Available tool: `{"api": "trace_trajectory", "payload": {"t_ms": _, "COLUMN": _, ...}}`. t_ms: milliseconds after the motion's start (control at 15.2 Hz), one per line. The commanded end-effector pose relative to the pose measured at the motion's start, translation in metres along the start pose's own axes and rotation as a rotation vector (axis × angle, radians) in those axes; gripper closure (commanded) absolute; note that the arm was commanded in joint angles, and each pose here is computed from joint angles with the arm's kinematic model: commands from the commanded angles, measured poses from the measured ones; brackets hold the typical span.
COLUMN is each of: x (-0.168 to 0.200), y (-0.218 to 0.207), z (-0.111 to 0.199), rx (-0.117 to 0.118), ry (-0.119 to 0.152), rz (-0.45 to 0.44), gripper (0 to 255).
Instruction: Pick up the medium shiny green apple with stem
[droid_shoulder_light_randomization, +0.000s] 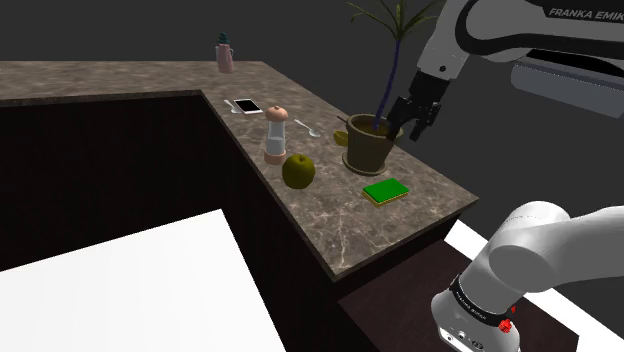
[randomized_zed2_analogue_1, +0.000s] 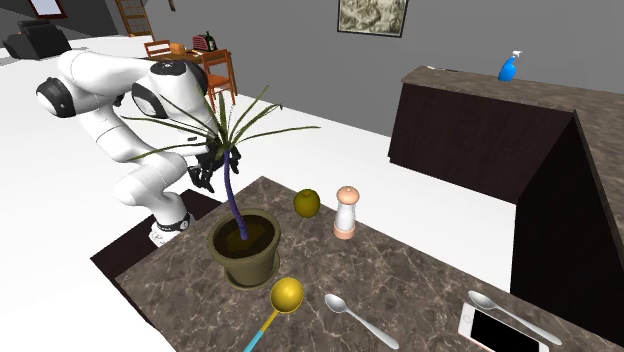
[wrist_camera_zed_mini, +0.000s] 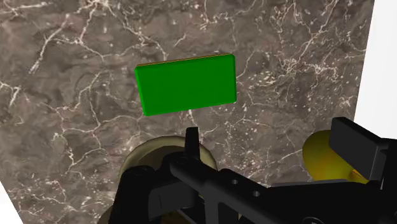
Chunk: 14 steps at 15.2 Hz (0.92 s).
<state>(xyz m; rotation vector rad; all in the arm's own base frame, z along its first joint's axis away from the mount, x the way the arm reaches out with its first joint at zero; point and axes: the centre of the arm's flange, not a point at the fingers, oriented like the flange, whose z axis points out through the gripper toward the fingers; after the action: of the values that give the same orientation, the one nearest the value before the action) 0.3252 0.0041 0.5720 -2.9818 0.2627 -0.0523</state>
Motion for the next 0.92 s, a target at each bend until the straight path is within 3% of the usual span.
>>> {"api": "trace_trajectory", "payload": {"t_ms": 0, "x": 0.0, "y": 0.0, "z": 0.0, "rx": 0.0, "ry": 0.0, "rz": 0.0, "gripper": 0}}
{"api": "trace_trajectory", "payload": {"t_ms": 858, "x": 0.096, "y": -0.142, "z": 0.052, "rx": -0.084, "ry": 0.024, "rz": -0.062, "gripper": 0}}
